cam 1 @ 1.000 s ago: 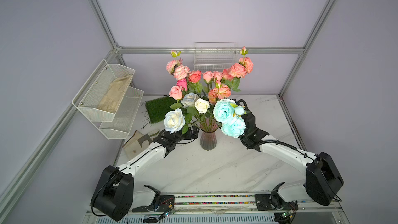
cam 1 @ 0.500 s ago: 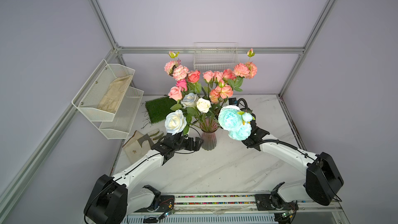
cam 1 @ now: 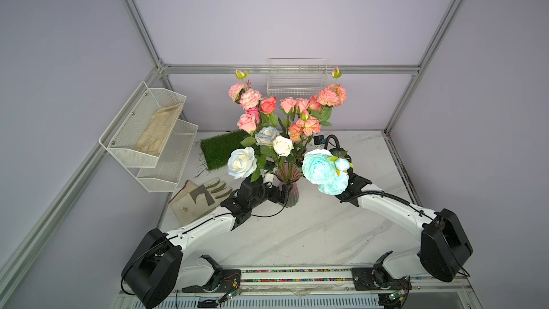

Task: Pick out pink flowers from the vase
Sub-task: Pick up the vase from the center of the board.

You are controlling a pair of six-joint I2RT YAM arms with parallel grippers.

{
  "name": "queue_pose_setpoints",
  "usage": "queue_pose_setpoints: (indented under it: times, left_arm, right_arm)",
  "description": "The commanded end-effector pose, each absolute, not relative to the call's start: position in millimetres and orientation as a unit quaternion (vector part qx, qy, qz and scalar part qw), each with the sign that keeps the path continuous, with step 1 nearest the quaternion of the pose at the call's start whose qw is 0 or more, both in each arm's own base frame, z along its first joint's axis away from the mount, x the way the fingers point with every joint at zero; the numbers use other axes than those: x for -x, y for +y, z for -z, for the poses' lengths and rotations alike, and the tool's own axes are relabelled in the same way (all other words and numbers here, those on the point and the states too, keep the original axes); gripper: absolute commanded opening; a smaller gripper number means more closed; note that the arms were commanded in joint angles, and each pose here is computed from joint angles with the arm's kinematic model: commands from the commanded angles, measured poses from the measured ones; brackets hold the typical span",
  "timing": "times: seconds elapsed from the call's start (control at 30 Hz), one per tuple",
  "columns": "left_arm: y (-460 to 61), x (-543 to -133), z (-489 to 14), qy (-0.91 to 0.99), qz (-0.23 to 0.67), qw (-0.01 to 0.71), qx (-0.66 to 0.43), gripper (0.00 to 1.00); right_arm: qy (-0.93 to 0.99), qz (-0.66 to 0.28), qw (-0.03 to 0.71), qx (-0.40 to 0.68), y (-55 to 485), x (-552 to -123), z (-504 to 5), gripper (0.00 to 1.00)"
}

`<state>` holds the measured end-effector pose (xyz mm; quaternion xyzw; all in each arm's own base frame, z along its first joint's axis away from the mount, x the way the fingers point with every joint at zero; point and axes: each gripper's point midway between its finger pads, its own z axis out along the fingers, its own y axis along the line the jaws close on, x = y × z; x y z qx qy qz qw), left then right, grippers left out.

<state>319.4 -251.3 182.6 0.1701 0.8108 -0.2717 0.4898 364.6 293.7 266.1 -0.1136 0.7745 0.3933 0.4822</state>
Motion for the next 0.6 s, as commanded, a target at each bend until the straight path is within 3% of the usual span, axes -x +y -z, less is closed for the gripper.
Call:
queue_pose_setpoints:
  times: [0.0, 0.57]
  left_arm:
    - [-257.4, -334.5, -201.1, 0.781, 0.26, 0.543, -0.168, 1.0]
    - [-281.2, -352.5, -186.4, 0.775, 0.226, 0.565, -0.168, 0.95]
  right_arm:
    - [0.78, -0.407, 0.459, 0.122, 299.2, -360.0, -264.2, 0.01]
    - [0.802, -0.416, 0.409, 0.128, 301.2, -345.1, -235.4, 0.0]
